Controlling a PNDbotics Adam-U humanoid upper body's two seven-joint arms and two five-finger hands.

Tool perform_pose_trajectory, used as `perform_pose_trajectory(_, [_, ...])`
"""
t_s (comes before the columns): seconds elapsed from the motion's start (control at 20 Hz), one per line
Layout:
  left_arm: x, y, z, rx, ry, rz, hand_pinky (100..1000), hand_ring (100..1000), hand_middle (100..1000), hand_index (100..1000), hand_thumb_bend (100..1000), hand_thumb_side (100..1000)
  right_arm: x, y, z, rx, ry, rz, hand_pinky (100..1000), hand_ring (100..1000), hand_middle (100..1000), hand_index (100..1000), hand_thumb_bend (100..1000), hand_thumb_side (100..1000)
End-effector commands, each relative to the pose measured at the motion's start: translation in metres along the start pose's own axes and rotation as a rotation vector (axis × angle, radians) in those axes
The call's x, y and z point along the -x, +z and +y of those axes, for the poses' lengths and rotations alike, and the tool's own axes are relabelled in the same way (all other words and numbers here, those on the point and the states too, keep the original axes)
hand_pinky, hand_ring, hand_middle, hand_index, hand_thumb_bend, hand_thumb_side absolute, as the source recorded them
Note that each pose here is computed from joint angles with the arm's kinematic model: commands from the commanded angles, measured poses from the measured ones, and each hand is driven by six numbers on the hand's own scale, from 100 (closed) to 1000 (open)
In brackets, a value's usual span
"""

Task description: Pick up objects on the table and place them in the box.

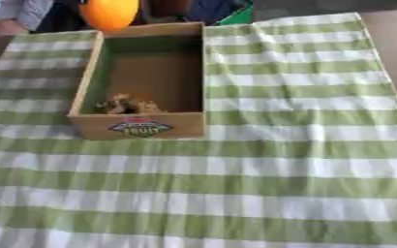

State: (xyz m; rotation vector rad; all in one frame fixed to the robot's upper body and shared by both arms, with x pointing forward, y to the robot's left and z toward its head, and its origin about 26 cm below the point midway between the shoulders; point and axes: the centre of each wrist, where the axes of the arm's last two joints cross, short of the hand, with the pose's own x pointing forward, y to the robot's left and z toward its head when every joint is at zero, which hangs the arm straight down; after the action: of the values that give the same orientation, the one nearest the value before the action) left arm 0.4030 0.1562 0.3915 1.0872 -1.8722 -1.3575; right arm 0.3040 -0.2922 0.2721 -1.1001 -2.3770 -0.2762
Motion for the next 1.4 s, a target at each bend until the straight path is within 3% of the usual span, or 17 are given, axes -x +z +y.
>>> perform_pose_trajectory(0.05, [0.0,-0.007,0.002,-0.038,0.001,-0.001,537,441,474,397,100,479,-0.008,-0.006,-0.001,0.008,-0.023,-0.023,689,669,656,800,100,818])
perform_pose_trajectory(0.45, [0.007,-0.023,-0.044,0.055,0.072,-0.019,572,460,498,426,100,456,-0.01,-0.006,0.001,0.009,-0.04,-0.018,690,668,656,799,100,817])
perform_pose_trajectory(0.65, [0.01,-0.026,-0.052,0.07,0.077,-0.021,572,460,498,426,100,456,-0.01,-0.006,0.001,0.01,-0.041,-0.017,690,668,656,799,100,817])
perform_pose_trajectory(0.7, [0.011,-0.026,-0.054,0.077,0.077,-0.02,611,518,521,455,100,430,-0.01,-0.006,0.001,0.01,-0.042,-0.016,690,667,655,799,100,816])
perform_pose_trajectory(0.85, [0.012,-0.029,-0.074,0.162,0.067,-0.016,641,567,562,484,100,417,-0.01,-0.005,0.002,0.008,-0.047,-0.012,690,667,655,798,100,816])
perform_pose_trajectory(1.4, [0.023,-0.03,-0.098,0.398,0.024,0.017,755,704,677,642,100,340,-0.011,-0.005,0.003,0.009,-0.054,-0.009,689,667,654,796,100,812])
